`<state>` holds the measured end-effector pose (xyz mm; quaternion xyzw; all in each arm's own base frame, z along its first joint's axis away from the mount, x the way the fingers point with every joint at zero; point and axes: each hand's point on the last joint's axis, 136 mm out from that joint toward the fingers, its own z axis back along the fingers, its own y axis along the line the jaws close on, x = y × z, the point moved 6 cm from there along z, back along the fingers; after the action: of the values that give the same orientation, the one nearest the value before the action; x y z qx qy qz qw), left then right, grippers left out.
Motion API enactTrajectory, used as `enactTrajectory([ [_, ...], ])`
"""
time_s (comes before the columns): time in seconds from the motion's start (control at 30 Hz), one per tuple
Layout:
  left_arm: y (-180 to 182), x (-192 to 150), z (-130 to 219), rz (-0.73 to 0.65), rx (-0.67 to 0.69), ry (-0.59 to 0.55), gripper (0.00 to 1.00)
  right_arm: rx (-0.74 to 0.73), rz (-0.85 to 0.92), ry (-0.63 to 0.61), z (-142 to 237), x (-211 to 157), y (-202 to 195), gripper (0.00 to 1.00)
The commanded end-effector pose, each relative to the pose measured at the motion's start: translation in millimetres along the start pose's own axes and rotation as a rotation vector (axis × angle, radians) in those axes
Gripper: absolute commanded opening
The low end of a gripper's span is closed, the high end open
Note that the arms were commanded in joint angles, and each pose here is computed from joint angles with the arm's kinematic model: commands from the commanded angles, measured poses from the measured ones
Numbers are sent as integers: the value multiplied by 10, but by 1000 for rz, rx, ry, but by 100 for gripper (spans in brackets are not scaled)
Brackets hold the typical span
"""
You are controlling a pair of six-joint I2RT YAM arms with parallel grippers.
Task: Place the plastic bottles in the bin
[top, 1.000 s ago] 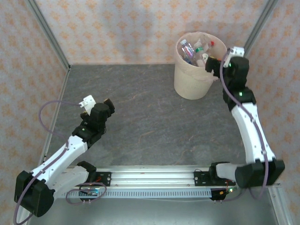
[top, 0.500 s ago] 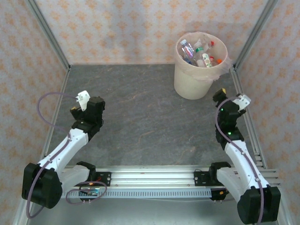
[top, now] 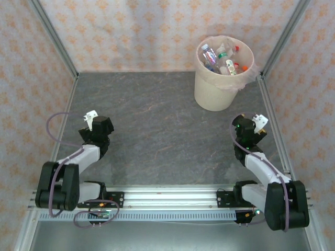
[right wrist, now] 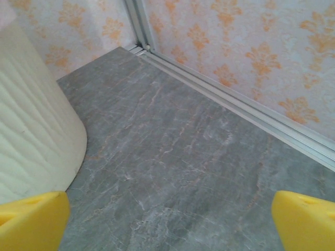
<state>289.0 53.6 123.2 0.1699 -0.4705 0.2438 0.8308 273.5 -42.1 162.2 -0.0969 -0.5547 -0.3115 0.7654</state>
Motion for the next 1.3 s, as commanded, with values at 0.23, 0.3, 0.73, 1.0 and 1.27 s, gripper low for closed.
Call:
enactTrajectory([
  [0.23, -466, 68, -155, -102, -299, -184, 100, 163, 125, 30, -223, -140, 298, 99],
  [0.3, -426, 90, -176, -86, -200, -188, 100, 193, 162, 34, -269, -182, 351, 99],
  [0.73, -443, 97, -137, -98, -130, -197, 100, 399, 249, -96, -310, -479, 437, 99],
  [1.0, -442, 98, -137, -98, -131, -197, 100, 267, 231, 45, -580, -401, 420, 99],
  [1.27, -444, 98, -136, -98, -132, -197, 100, 286, 238, 49, -575, -408, 439, 99],
])
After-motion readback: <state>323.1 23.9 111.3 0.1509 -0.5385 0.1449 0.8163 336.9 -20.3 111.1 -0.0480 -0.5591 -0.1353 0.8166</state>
